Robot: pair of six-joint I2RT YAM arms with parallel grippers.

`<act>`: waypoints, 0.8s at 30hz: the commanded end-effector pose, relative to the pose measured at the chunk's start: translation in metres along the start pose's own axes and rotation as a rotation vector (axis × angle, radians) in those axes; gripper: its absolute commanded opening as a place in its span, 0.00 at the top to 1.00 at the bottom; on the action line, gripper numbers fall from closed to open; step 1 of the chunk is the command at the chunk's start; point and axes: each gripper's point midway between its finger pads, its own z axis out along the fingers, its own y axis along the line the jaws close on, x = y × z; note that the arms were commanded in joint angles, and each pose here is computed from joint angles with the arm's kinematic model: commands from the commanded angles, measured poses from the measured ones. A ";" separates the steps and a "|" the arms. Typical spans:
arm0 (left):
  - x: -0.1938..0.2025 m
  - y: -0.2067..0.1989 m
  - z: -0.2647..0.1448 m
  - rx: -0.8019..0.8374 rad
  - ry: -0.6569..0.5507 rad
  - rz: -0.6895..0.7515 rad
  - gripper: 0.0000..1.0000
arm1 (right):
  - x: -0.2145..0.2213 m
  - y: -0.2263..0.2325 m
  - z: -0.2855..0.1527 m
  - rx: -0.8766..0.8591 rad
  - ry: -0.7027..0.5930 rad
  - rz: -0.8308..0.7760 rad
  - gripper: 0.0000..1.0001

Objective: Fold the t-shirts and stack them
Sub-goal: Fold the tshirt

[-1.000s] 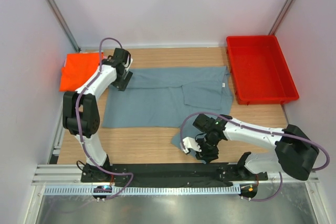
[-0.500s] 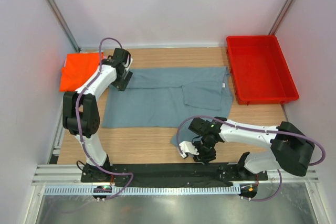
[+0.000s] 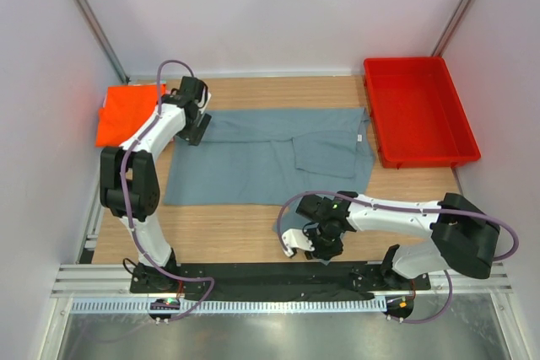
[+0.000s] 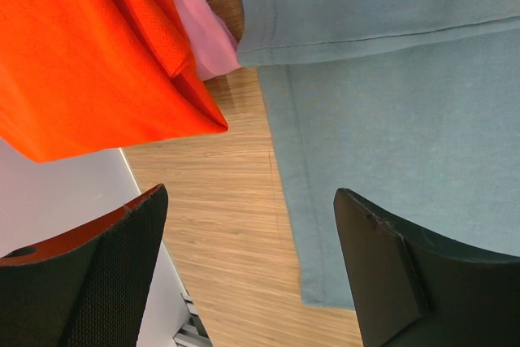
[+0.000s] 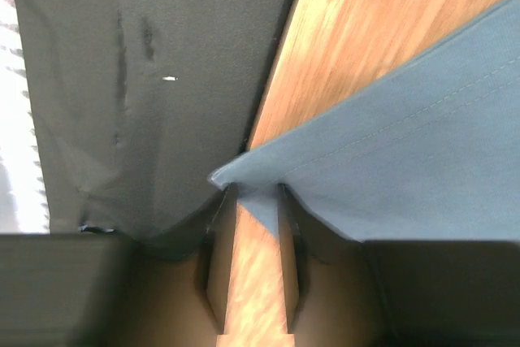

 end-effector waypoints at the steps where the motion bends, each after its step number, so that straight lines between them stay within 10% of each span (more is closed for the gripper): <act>1: -0.014 0.013 -0.011 -0.023 -0.051 -0.036 0.16 | 0.016 -0.013 0.025 0.049 0.067 0.008 0.76; 11: -0.013 0.015 -0.011 -0.014 -0.050 -0.051 0.16 | 0.013 -0.025 0.023 0.128 0.042 0.009 0.98; 24: -0.024 -0.003 -0.039 0.093 -0.126 -0.041 0.16 | 0.013 -0.054 -0.021 0.332 -0.043 0.081 0.99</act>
